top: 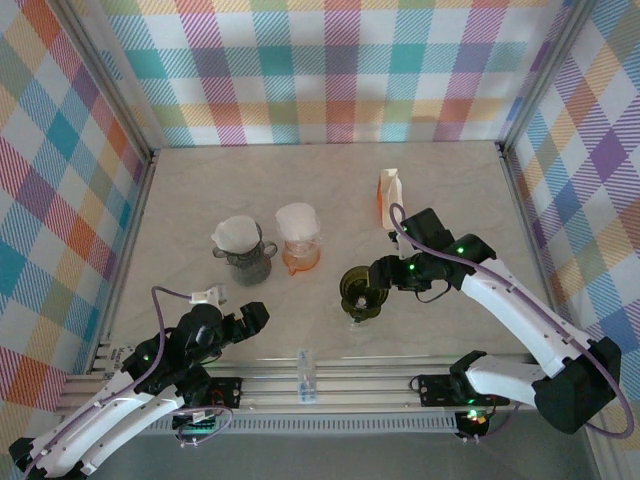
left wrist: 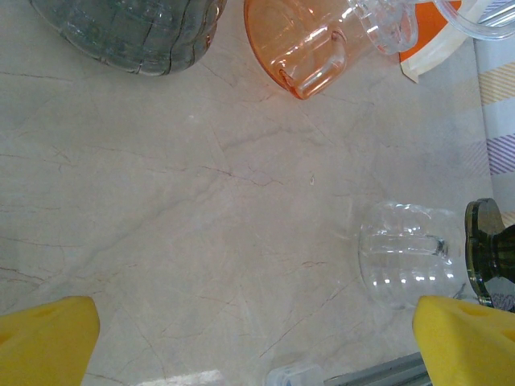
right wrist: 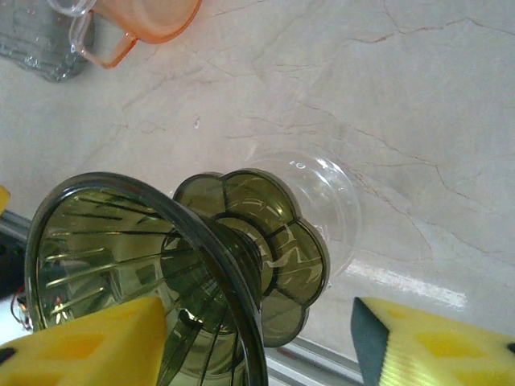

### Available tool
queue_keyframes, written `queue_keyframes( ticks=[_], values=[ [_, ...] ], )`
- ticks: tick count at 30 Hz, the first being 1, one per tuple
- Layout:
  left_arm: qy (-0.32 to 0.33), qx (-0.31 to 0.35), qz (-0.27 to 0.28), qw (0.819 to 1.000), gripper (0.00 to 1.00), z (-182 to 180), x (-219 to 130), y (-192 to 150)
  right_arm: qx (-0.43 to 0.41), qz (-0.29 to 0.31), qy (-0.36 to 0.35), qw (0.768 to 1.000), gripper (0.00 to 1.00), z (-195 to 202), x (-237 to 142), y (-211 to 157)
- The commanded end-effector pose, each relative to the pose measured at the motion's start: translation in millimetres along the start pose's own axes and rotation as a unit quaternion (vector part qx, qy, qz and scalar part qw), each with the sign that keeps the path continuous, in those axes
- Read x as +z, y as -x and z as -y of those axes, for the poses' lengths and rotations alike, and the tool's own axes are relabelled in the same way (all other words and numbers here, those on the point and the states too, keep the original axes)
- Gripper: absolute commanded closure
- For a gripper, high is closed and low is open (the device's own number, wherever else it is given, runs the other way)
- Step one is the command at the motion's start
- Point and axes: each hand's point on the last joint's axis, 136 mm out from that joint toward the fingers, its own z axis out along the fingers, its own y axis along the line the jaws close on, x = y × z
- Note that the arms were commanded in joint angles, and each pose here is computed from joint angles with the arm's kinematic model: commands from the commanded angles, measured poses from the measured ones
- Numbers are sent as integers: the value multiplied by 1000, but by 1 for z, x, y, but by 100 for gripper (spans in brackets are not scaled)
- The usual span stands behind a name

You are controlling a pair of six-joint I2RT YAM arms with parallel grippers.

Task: Place the coffee filter in the dripper

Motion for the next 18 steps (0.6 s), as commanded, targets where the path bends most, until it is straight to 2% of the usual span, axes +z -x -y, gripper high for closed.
queue_keyframes(
  ticks=[1,5,11,14,18],
  values=[
    [-14,4,12,1000,0,11,-4,9,-11,34,-7,999,32,-1,-9,9],
    [-19,5,11,1000,0,15,-3,9,-12,100,-36,994,30,4,-22,35],
    [-25,6,5,1000,0,21,1,9,-27,181,-101,978,32,13,-32,87],
    [-24,7,2,1000,0,22,3,8,-29,195,-134,971,35,26,-24,120],
    [-22,7,0,1000,0,24,4,8,-6,191,-144,971,41,46,-1,162]
  ],
)
